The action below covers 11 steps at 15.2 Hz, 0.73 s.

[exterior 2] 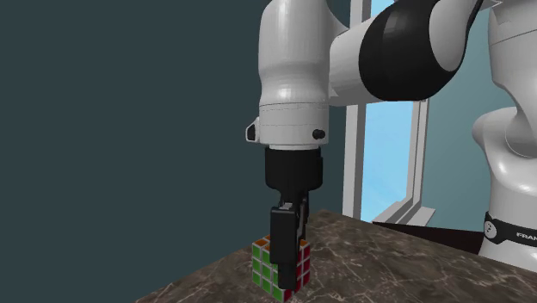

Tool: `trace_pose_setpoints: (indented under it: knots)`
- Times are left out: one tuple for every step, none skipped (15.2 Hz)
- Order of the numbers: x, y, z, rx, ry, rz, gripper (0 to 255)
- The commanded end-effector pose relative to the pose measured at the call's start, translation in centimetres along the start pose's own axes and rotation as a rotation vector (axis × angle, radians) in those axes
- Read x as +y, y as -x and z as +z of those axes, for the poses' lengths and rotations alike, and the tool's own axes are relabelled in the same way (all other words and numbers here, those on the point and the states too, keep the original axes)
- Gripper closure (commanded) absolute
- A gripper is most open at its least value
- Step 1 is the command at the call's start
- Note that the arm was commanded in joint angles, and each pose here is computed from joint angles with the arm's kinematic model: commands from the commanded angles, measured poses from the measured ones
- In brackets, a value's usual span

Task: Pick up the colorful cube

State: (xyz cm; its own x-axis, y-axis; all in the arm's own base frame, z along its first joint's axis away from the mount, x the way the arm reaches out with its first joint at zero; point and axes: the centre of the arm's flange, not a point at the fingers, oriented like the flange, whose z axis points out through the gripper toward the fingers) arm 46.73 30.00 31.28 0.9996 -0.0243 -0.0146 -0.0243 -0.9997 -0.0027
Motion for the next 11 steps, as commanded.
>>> trace_pose_setpoints:
  knots:
    - [-0.06,-0.01,0.22,0.0,0.0,0.0,0]
    - [-0.07,-0.04,0.21,0.0,0.0,0.0,255]
    - [-0.06,-0.03,0.23,0.0,0.0,0.0,255]
    - [-0.06,-0.01,0.21,0.0,0.0,0.0,255]
    - [-0.06,-0.01,0.21,0.0,0.0,0.0,255]
    - [-0.06,-0.01,0.21,0.0,0.0,0.0,255]
    - [-0.06,-0.01,0.21,0.0,0.0,0.0,255]
    - [-0.06,-0.01,0.21,0.0,0.0,0.0,255]
    - [-0.06,-0.01,0.21,0.0,0.0,0.0,255]
    - [-0.06,-0.01,0.21,0.0,0.0,0.0,255]
    - [-0.06,-0.01,0.22,0.0,0.0,0.0,255]
